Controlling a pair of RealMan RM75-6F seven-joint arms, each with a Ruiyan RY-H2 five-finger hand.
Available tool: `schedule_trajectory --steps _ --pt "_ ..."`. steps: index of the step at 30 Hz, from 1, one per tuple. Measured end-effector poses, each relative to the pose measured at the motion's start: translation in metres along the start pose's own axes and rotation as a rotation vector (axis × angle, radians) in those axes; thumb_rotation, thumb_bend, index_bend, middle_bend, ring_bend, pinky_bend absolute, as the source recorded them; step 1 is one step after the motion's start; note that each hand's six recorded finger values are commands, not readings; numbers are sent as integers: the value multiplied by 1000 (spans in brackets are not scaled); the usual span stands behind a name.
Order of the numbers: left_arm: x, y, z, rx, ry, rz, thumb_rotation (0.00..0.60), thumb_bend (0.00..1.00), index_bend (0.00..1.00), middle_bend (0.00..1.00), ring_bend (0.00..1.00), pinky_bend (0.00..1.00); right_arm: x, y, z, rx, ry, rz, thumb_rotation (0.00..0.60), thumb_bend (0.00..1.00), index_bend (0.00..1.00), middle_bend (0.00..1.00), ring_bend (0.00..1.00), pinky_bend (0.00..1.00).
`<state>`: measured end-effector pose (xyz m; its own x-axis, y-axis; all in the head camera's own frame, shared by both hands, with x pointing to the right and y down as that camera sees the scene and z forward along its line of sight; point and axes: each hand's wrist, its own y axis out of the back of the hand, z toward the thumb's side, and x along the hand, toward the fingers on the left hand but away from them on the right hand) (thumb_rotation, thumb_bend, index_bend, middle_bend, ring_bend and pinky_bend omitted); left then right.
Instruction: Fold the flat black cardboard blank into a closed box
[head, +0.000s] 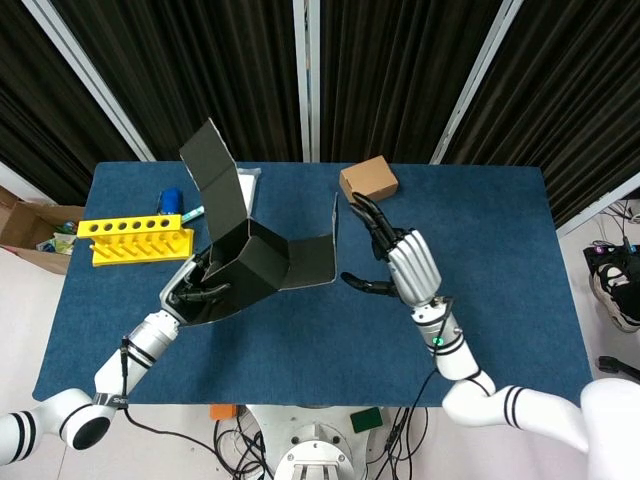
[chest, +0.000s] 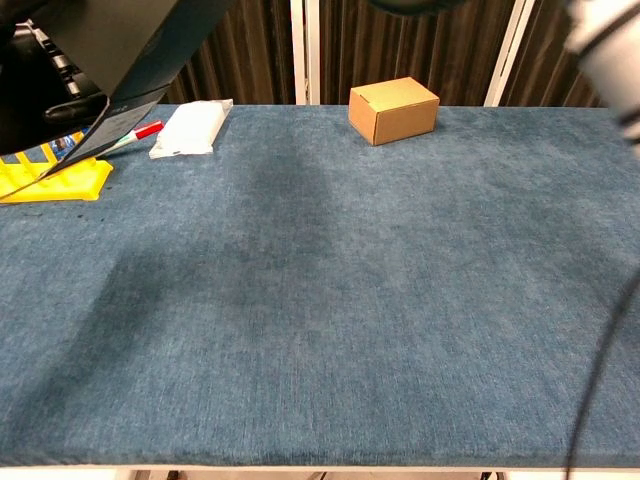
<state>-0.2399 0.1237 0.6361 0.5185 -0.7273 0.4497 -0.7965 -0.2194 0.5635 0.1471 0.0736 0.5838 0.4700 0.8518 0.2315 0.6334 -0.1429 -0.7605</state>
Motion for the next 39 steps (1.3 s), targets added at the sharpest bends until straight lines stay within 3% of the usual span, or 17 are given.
schedule_trajectory --steps 5,11,24,27,34,39 --pt "0 -1 -3 42 18 -14 600 51 282 300 625 944 -30 -9 20 26 45 -67 600 15 0 74 715 878" --pt "0 3 -6 169 27 -39 600 52 284 300 625 944 -43 -10 31 59 88 -39 600 11 0 75 714 878" --pt "1 9 -9 384 45 -54 600 51 284 300 622 943 -46 -30 56 144 205 188 600 12 5 86 713 879" --pt "1 11 -10 435 53 -55 600 51 284 298 621 942 -40 -37 62 161 250 230 600 12 76 122 715 895" --pt "3 13 -19 550 74 -62 600 51 285 298 619 942 -27 -58 64 222 335 290 600 14 444 296 739 952" --pt "6 13 -28 645 89 -73 600 51 285 297 616 941 -18 -73 61 258 362 326 600 13 528 349 745 959"
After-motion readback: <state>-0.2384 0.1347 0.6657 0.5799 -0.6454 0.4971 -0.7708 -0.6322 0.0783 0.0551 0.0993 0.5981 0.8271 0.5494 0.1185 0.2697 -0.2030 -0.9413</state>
